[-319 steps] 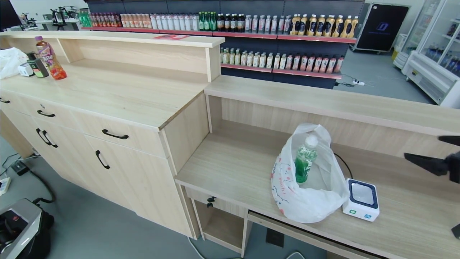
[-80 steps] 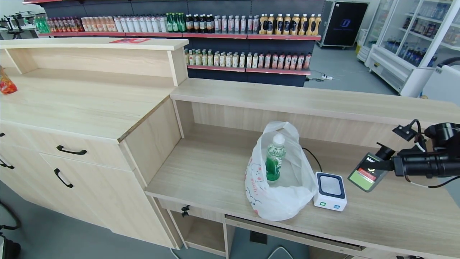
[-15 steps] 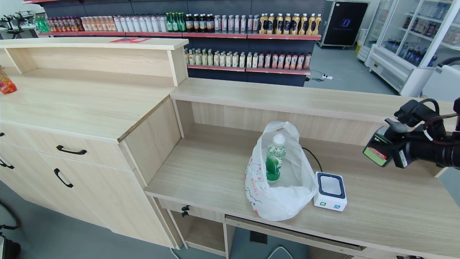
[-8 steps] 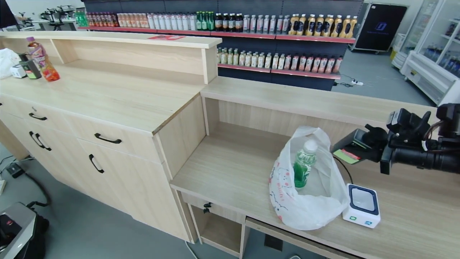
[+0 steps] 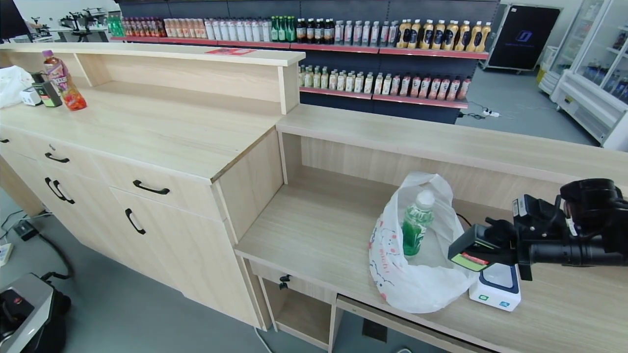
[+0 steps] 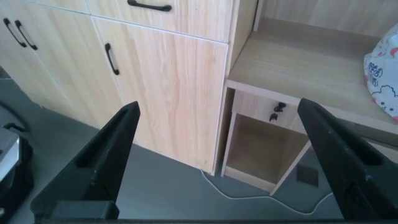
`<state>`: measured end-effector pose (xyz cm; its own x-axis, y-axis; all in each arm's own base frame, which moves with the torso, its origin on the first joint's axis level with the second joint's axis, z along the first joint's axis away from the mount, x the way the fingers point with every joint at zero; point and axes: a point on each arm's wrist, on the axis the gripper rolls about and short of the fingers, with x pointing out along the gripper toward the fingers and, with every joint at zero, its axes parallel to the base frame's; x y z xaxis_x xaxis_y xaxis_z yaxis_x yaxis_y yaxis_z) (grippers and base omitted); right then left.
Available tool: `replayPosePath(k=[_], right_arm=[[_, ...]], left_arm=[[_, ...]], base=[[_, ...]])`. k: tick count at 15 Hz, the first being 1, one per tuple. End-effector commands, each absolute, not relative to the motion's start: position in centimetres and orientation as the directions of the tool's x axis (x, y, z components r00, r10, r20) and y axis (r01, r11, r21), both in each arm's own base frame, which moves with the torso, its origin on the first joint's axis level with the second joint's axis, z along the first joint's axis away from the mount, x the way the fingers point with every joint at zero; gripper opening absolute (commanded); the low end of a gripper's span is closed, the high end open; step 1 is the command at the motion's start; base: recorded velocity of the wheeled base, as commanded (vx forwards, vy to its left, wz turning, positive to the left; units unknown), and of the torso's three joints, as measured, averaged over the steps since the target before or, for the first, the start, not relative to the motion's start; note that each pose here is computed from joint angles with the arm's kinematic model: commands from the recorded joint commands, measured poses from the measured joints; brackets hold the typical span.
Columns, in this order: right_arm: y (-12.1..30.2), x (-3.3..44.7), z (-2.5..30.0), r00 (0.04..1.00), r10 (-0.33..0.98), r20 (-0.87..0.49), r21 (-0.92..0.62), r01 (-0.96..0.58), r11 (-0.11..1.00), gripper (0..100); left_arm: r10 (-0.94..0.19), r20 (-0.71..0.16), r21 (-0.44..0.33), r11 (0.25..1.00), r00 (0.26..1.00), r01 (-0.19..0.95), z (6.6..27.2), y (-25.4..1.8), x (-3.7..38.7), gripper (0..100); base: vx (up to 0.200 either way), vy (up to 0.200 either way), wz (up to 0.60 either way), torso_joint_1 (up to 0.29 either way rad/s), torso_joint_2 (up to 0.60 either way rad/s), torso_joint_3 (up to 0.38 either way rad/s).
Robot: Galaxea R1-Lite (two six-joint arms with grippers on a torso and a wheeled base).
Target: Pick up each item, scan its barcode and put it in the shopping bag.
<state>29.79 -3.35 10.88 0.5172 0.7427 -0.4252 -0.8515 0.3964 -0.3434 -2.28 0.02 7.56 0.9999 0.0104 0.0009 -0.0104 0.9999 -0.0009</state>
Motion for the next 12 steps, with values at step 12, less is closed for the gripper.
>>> replayPosePath(k=[12], right_arm=[[-3.0,36.8,3.5,0.394,0.822,-0.411,-0.261,-0.915,0.308,0]], left_arm=[[0.011,0.002,0.000,1.000,1.000,-0.011,7.6,0.0,-2.3,100]], base=[[0.000,0.000,0.00,0.000,0.00,0.000]])
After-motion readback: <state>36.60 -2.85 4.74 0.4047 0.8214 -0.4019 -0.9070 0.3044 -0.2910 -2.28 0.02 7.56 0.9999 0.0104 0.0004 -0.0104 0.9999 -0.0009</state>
